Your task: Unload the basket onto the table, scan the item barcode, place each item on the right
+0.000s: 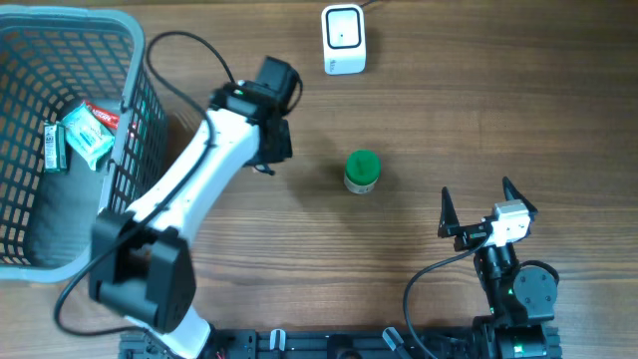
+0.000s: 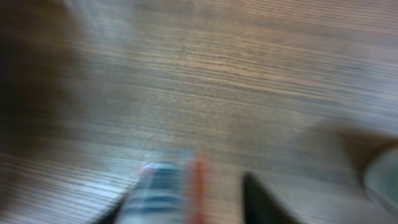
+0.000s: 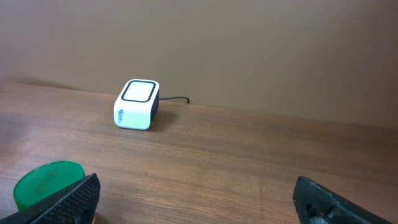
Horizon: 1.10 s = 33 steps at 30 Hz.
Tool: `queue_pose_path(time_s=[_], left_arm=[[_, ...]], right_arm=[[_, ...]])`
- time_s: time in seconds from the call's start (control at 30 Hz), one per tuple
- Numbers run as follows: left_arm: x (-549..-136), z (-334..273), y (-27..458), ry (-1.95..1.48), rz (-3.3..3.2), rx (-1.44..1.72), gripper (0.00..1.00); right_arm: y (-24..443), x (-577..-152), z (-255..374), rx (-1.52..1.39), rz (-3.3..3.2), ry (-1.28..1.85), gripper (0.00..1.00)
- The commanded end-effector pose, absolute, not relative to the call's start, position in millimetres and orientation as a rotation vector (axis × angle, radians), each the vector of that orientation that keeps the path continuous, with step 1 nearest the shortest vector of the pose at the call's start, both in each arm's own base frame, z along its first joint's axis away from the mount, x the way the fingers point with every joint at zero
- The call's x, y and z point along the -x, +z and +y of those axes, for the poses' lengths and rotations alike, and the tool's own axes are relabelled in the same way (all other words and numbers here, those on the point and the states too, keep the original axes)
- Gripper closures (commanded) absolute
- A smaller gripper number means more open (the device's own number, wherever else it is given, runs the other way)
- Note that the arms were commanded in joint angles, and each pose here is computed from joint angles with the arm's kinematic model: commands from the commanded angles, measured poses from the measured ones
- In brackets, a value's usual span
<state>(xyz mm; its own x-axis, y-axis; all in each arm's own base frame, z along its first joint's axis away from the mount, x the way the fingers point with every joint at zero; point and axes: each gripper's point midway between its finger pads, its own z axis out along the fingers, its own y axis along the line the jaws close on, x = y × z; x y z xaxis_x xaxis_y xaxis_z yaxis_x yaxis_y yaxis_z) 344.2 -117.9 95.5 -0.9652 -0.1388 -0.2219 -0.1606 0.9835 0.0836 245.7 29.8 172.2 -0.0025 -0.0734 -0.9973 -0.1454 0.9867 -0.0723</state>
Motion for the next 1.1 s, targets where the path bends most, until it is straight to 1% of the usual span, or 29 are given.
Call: queue_pose_path(time_s=[0.0, 0.03, 0.3, 0.33, 0.37, 0.4, 0.43, 0.5, 0.7, 0.87, 0.9, 0.97, 1.0, 1.07], left_arm=[[-344.7, -119.8, 70.0, 0.268, 2.879, 0.354, 0.12], [-344.9, -123.3, 64.0, 0.27, 2.881, 0.361, 0.0], [-339.2, -133.8, 26.9, 0.398, 2.903, 0.335, 0.0], [-338.7, -135.3, 21.2, 0.415, 2.906, 0.322, 0.04], [-338.5, -137.4, 15.3, 0.422, 2.912, 0.313, 0.14], [-338.5, -139.5, 10.6, 0.425, 2.915, 0.305, 0.17], [-339.5, -141.9, 6.1, 0.423, 2.915, 0.3, 0.16], [-342.5, -149.5, -5.5, 0.394, 2.915, 0.292, 0.0], [-340.0, -177.9, -41.5, 0.148, 2.969, 0.309, 0.0], [-339.6, -178.2, -43.5, 0.127, 2.975, 0.315, 0.0], [-340.4, -180.8, -43.7, 0.104, 2.981, 0.298, 0.0], [-339.5, -197.5, -44.7, -0.03, 3.024, 0.134, 0.0], [-333.7, -216.4, -44.2, -0.192, 3.061, -0.078, 0.0], [-326.7, -221.9, -45.2, -0.255, 3.082, -0.159, 0.0]], right_arm=[[172.7, -245.8, 28.4, 0.171, 1.572, 0.048, 0.0], [172.7, -245.8, 28.4, 0.171, 1.572, 0.048, 0.0], [172.7, -245.8, 28.4, 0.171, 1.572, 0.048, 0.0], [172.7, -245.8, 28.4, 0.171, 1.572, 0.048, 0.0], [172.7, -245.8, 28.4, 0.171, 1.572, 0.048, 0.0], [172.7, -245.8, 28.4, 0.171, 1.572, 0.048, 0.0], [172.7, -245.8, 28.4, 0.171, 1.572, 0.048, 0.0], [172.7, -245.8, 28.4, 0.171, 1.572, 0.048, 0.0], [172.7, -245.8, 28.4, 0.171, 1.572, 0.048, 0.0], [172.7, -245.8, 28.4, 0.171, 1.572, 0.048, 0.0], [172.7, -245.8, 28.4, 0.171, 1.572, 0.048, 0.0], [172.7, -245.8, 28.4, 0.171, 1.572, 0.048, 0.0], [172.7, -245.8, 28.4, 0.171, 1.572, 0.048, 0.0], [172.7, -245.8, 28.4, 0.171, 1.572, 0.048, 0.0]])
